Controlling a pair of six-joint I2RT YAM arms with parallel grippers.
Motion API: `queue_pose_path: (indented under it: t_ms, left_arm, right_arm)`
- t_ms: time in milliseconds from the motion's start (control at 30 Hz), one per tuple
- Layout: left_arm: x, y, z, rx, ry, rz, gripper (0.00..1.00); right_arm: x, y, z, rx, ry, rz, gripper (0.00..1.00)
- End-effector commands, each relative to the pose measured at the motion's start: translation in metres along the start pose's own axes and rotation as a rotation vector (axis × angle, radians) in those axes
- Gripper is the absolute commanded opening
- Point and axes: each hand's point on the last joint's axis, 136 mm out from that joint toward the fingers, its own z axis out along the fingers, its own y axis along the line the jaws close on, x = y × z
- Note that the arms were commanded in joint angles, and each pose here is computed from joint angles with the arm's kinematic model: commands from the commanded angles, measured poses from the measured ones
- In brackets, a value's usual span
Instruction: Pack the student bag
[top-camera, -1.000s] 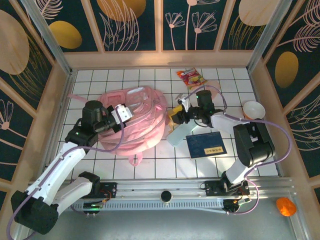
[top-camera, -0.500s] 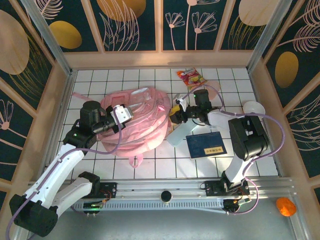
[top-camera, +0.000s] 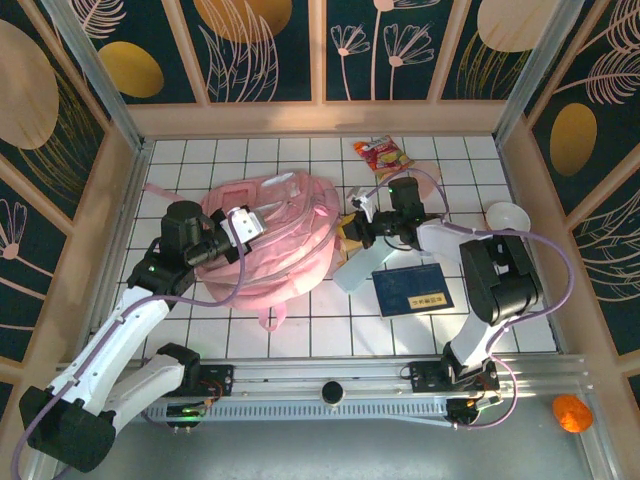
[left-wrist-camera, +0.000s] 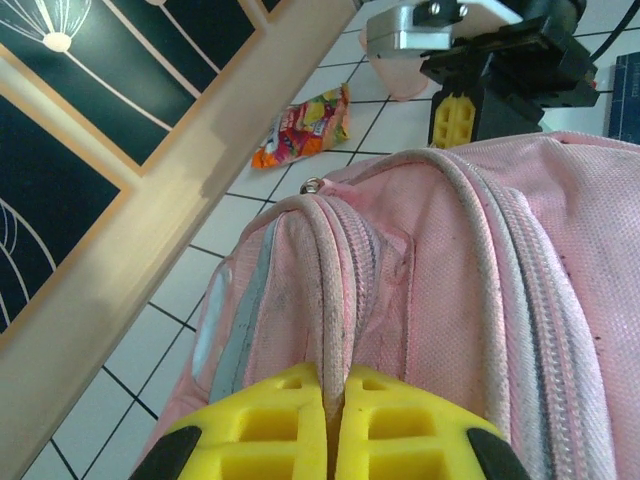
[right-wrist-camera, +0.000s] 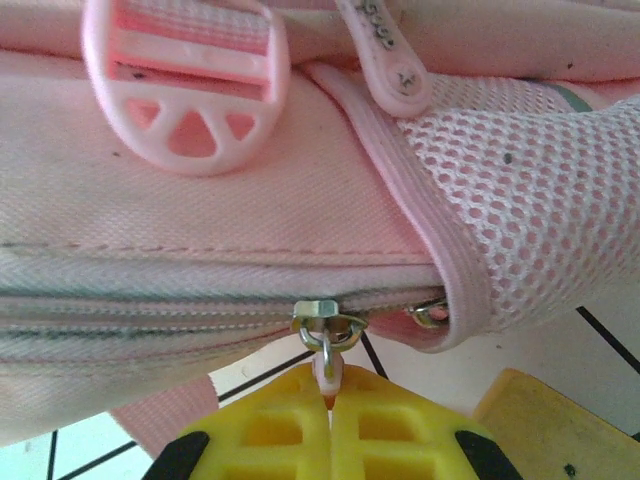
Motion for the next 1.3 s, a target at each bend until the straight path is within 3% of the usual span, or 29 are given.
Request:
queue_pose_path:
  t_ms: [0,567,900,1133,1267]
  left_arm:
    - [-0.035,0.036,-0.01,-0.146,-0.088,0.076,0.0]
    - [0.011,0.059,0.008,-0.261,0.118,0.024,0.0]
    - [-0.016,0.024,0.01,-0.078,-0.058,0.024,0.0]
    - [-0.03,0.017,0.002,-0.044,-0.123,0.019,0.0]
    - [-0.034,0.016,0.001,-0.035,-0.144,0.008,0.0]
  right_arm:
    - [-0.022,0.016,-0.01,-0.025,-0.053,-0.038,0.0]
    - [-0.022,0.071,-0.001,-0.104,0.115,-0.014,0.0]
    - [-0.047,0.076,0.01,-0.114,0.017,-0.002,0.0]
    - [-0.051,0.073,0.016,-0.139,-0.024,0.018,0.0]
    - [-0.053,0.07,0.017,-0.13,-0.043,0.024,0.06]
